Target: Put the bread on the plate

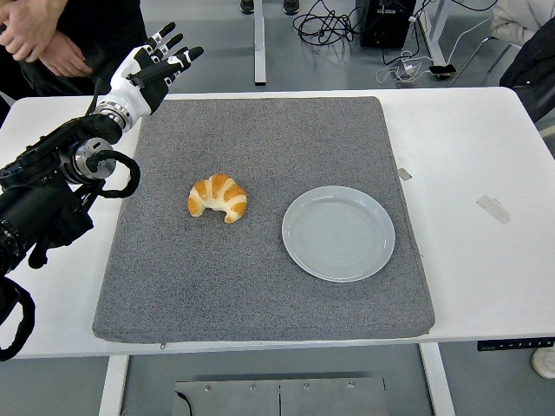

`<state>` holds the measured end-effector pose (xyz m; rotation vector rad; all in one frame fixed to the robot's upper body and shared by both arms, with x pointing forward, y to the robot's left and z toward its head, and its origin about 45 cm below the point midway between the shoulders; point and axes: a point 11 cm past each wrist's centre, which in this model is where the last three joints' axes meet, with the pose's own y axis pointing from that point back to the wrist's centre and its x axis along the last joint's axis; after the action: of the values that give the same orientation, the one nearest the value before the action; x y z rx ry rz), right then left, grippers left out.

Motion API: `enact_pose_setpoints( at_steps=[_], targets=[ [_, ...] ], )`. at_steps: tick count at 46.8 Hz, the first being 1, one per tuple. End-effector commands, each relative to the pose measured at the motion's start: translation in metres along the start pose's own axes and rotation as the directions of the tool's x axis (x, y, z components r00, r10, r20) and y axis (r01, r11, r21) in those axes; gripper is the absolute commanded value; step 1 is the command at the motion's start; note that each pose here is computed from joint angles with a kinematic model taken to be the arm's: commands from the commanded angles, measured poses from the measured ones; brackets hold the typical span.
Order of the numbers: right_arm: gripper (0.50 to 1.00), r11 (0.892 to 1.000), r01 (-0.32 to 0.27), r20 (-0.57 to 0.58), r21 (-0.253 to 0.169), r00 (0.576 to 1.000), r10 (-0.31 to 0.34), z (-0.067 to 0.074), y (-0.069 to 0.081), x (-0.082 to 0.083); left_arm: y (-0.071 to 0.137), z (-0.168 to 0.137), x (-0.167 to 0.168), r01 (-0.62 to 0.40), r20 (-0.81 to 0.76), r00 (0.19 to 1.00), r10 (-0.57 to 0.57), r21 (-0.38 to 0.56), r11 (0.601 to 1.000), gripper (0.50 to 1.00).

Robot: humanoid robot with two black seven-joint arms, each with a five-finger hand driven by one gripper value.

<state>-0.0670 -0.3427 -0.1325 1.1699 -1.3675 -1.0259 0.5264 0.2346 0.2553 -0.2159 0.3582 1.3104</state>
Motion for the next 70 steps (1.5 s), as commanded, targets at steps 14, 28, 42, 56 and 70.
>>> enact_pose_setpoints(
  at_steps=[14,28,42,56,70],
  targets=[
    [1.000,1.000,-0.001,0.000,0.000,1.000,0.001,0.000,0.000,0.000,0.000,0.003,0.000,0.003,0.001,1.000,-0.003,-0.009,1.000,0.978],
    [1.000,1.000,0.001,0.001,0.000,1.000,-0.001,0.000,0.000,0.000,-0.002,0.006,0.003,-0.042,0.070,0.997,0.042,0.001,0.999,0.978],
    [1.000,1.000,0.001,0.001,0.000,1.000,-0.001,0.000,0.000,0.000,-0.002,0.006,0.001,-0.042,0.109,0.993,0.042,0.000,0.999,0.978],
    [1.000,1.000,0.001,0.001,0.000,1.000,-0.001,0.000,0.000,0.000,-0.003,0.027,0.001,-0.010,0.147,0.989,0.013,-0.025,1.000,0.978],
    [1.000,1.000,0.001,0.001,0.000,1.000,-0.001,0.000,0.000,0.000,0.015,0.029,-0.035,0.130,0.316,0.940,-0.130,0.019,0.991,0.978]
  ],
)
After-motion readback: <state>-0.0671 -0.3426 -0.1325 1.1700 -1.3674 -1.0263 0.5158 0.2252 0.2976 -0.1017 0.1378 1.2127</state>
